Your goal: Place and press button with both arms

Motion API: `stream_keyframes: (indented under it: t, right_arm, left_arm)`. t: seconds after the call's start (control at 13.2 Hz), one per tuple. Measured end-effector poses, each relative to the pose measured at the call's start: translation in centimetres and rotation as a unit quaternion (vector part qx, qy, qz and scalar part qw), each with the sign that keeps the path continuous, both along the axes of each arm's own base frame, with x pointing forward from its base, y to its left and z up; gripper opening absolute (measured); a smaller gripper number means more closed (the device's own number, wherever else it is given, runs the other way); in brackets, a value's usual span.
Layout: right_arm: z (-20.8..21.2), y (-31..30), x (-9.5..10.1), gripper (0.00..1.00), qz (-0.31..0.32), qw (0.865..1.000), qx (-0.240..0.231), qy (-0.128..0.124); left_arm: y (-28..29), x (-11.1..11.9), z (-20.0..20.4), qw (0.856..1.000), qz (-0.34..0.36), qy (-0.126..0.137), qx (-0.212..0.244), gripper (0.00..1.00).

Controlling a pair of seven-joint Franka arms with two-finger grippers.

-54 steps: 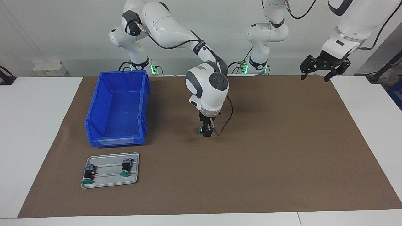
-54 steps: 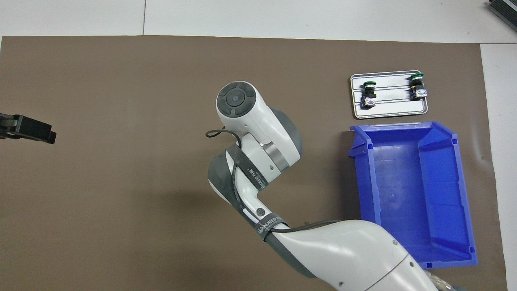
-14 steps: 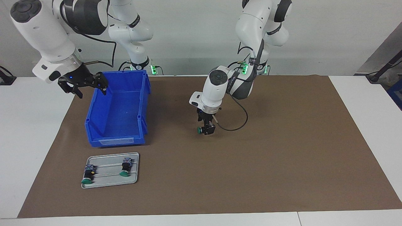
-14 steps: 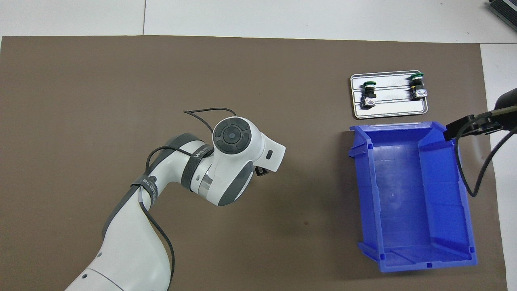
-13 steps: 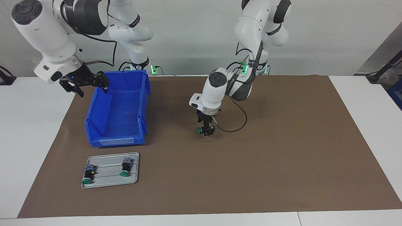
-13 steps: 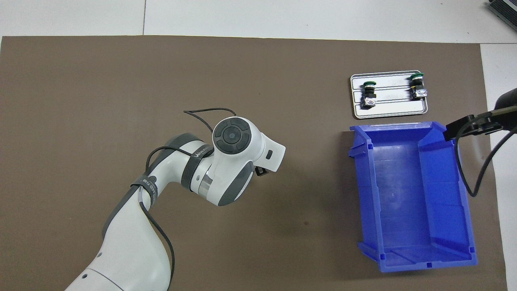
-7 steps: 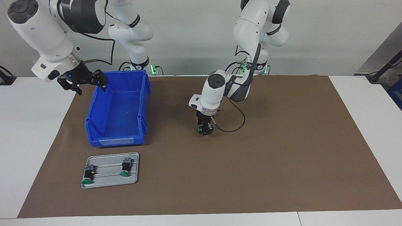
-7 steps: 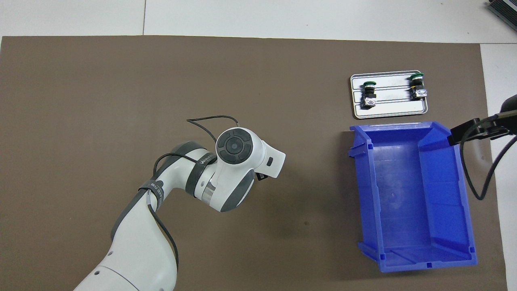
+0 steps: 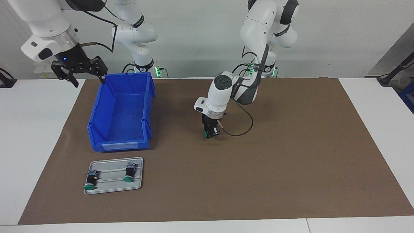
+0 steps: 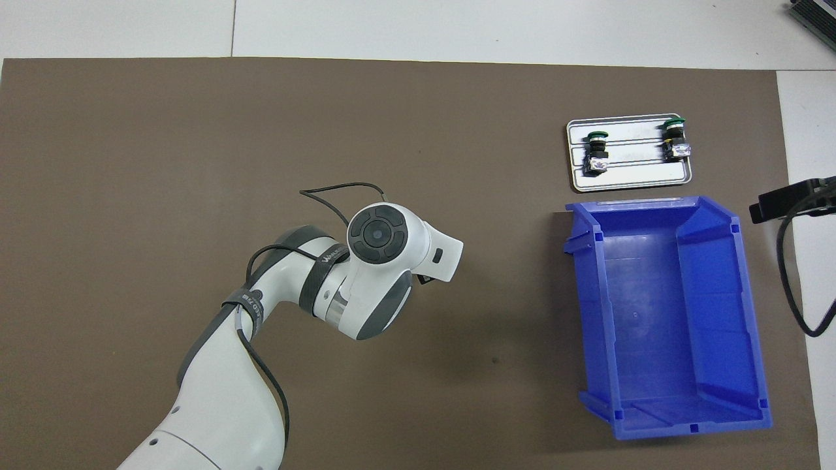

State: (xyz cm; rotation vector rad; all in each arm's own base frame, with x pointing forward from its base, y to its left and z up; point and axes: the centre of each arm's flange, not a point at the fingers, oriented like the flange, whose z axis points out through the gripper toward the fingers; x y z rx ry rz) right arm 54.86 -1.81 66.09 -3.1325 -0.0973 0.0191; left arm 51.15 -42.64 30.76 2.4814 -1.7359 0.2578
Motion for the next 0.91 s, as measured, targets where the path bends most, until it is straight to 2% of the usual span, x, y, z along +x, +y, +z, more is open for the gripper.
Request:
stream_keyframes:
  t: [0.23,0.38,0.68,0.91]
  right_arm:
    - [0.1,2.2,-0.1,0.97,-0.029,1.0,0.0,-0.001]
    - [-0.1,2.6,-0.1,0.98,-0.029,1.0,0.0,0.0]
    - [-1.6,2.4,0.6,0.98,-0.031,0.999,0.002,-0.025]
    - [-1.7,2.3,0.5,0.98,-0.031,0.999,0.002,-0.03]
  left_arm:
    - [1.2,1.5,2.4,1.0,0.016,-0.017,-0.007,0.33]
    - [3.6,2.7,5.3,0.999,0.029,-0.018,-0.006,0.33]
    - [12.1,5.2,10.4,1.0,0.021,0.004,0.012,0.33]
    - [18.7,6.6,11.3,0.999,0.013,0.037,-0.023,0.33]
